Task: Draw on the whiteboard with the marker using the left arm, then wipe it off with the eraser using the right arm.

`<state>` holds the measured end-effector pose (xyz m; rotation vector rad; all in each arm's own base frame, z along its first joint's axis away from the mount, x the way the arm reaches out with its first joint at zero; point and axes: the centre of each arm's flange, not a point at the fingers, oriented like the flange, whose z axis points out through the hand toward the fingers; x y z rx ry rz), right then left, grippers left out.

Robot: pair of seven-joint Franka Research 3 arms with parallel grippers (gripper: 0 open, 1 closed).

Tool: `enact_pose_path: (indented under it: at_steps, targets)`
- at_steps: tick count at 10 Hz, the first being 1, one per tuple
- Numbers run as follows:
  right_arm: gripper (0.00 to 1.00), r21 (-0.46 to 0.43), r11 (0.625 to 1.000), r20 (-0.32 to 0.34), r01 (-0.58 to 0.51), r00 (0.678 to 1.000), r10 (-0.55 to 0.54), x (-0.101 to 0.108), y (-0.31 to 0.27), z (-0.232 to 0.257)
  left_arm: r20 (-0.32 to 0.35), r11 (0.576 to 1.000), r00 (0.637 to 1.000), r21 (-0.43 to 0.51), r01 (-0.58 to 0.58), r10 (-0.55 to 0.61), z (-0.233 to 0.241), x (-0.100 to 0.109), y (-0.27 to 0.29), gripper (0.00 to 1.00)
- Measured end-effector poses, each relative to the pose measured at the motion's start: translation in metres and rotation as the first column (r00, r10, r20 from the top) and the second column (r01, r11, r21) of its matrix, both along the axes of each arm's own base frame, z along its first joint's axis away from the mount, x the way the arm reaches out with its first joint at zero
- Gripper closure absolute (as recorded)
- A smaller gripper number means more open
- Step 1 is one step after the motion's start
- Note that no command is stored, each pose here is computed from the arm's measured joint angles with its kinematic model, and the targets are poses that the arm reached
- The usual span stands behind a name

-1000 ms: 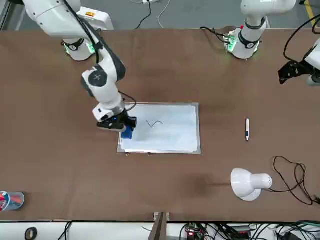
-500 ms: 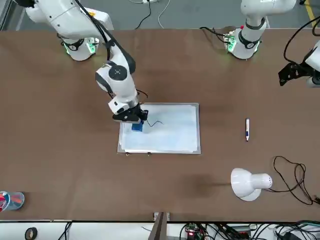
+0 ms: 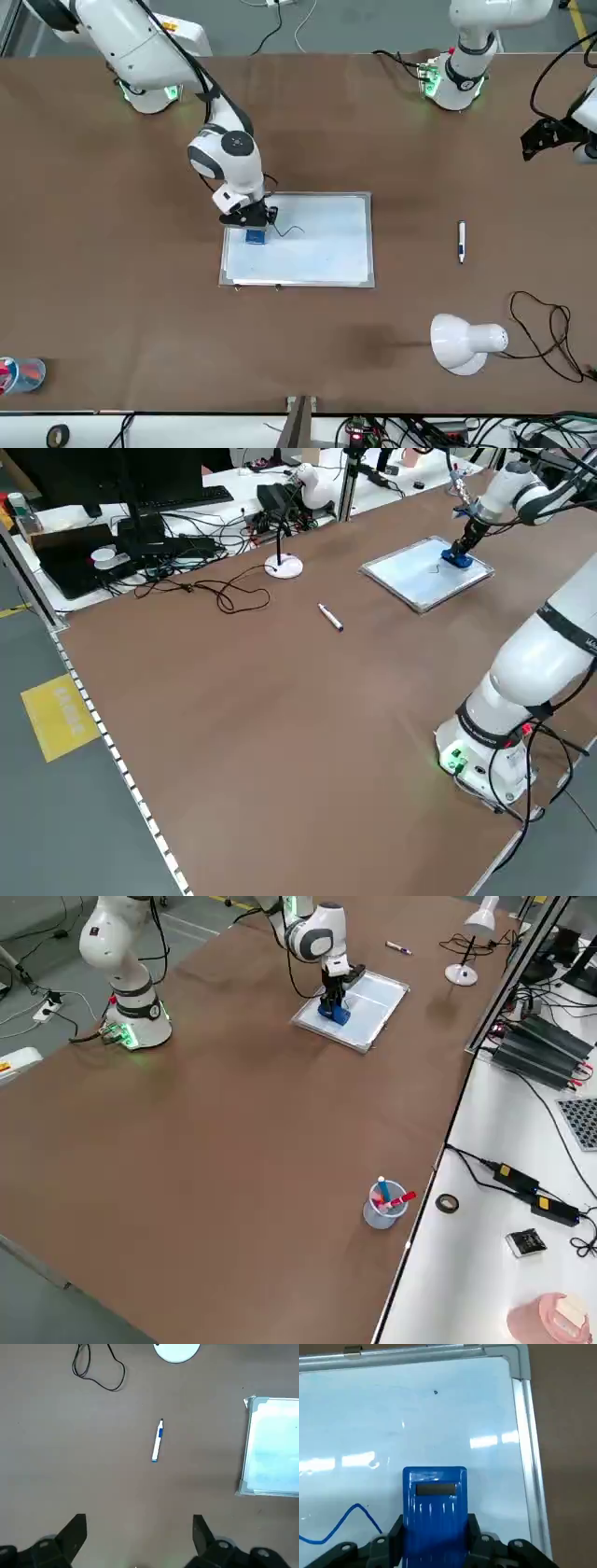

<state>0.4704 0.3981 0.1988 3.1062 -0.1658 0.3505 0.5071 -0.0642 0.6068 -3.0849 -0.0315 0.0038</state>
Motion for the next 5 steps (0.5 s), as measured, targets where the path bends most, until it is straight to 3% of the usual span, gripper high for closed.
enact_pose_path:
  at_steps: [5]
  targets:
    - [0.45,-0.026,0.999,0.072,0.030,0.997,-0.028,-0.010,0.028,-0.007,0.000,1.000,1.000,0.000,-0.016,0.016,0.000,0.001,0.008,0.00]
